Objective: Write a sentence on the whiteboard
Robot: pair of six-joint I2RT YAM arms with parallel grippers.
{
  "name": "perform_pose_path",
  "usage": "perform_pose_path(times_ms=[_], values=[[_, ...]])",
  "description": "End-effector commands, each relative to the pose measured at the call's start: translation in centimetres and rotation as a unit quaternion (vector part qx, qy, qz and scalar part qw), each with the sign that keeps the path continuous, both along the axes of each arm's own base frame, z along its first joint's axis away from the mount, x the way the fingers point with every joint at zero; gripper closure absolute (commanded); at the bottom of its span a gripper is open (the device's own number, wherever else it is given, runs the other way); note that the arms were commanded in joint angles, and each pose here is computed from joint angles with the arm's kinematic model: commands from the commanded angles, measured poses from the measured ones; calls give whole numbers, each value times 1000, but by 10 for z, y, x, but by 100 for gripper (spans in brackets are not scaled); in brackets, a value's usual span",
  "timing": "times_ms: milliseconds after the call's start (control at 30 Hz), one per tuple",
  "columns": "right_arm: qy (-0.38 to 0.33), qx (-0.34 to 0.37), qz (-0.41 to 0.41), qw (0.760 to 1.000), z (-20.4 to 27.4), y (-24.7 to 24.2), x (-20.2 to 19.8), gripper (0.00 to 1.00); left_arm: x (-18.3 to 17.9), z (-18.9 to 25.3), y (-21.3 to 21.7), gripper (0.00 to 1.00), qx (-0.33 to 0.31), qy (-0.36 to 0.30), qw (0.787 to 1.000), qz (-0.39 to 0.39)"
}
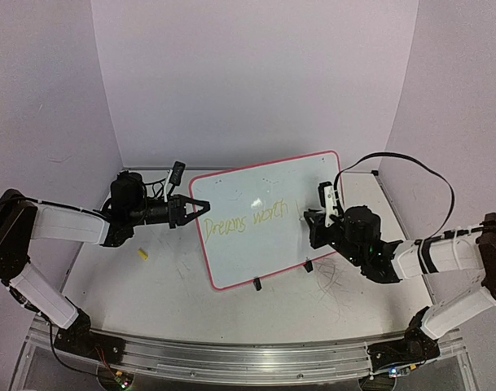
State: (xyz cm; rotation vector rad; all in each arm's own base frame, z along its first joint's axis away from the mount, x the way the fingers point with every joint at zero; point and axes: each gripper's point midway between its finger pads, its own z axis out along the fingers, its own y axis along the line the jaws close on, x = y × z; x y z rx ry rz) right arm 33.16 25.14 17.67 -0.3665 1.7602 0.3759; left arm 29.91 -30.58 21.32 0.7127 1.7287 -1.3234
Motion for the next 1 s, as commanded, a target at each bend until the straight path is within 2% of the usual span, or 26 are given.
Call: perform_pose_path(times_ms=[0, 200, 500, 967], values=[[-40, 44, 7, 998, 46, 4, -1, 100, 7, -14, 5, 100, 42, -33, 998, 15], [-71, 82, 12, 994, 81, 1, 5, 100, 7, -14, 6, 100, 42, -34, 998, 15], [-82, 58, 33, 994, 75, 19, 16, 100, 7, -12, 5, 100, 40, -35, 998, 13], [-76, 45, 4, 996, 65, 13, 24, 100, 7, -11, 6, 100, 41, -34, 998, 13]])
